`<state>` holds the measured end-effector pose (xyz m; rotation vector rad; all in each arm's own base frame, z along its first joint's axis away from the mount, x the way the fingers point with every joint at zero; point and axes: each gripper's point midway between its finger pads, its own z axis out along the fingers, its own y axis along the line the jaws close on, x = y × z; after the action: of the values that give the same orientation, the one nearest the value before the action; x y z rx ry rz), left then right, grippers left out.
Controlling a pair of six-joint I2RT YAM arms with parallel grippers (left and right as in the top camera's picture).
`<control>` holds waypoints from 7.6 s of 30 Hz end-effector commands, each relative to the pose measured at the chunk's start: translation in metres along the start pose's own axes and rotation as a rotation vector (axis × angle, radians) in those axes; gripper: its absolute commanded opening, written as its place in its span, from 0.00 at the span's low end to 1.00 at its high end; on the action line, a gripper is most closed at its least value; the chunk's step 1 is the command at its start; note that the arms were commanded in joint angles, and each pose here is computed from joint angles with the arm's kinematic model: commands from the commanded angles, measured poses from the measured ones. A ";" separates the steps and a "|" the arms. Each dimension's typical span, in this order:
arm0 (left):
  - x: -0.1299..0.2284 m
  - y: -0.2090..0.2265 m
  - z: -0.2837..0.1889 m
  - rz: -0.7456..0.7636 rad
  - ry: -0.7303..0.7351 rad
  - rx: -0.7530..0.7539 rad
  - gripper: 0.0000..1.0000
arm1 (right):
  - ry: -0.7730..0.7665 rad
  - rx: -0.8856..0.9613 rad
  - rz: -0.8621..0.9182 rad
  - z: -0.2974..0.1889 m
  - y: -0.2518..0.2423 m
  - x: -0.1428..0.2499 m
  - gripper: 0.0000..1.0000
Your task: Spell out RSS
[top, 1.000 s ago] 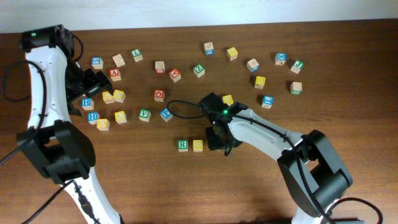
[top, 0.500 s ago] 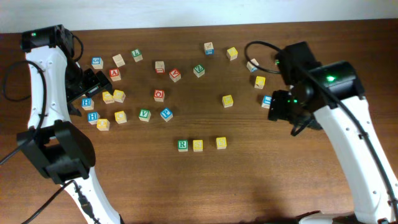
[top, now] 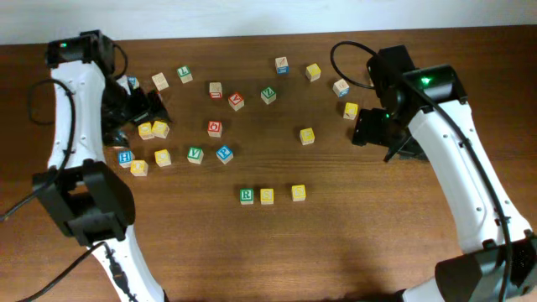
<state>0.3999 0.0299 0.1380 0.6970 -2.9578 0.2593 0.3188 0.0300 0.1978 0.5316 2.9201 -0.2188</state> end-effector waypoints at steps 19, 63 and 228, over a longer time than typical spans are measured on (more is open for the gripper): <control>0.134 -0.026 0.103 0.291 -0.005 -0.067 0.00 | 0.247 -0.187 -0.133 0.075 0.038 0.059 0.10; 0.183 -0.111 0.180 0.433 0.018 -0.028 0.00 | 0.125 -0.461 -0.162 0.141 0.152 0.119 0.04; 0.184 -0.127 0.178 0.399 0.052 0.087 0.00 | 0.264 -0.435 -0.334 0.135 0.180 0.137 0.04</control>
<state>0.2852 -0.1829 0.0058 0.0994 -3.0469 0.3493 0.2778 0.2120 0.0169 0.0313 3.1483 0.4249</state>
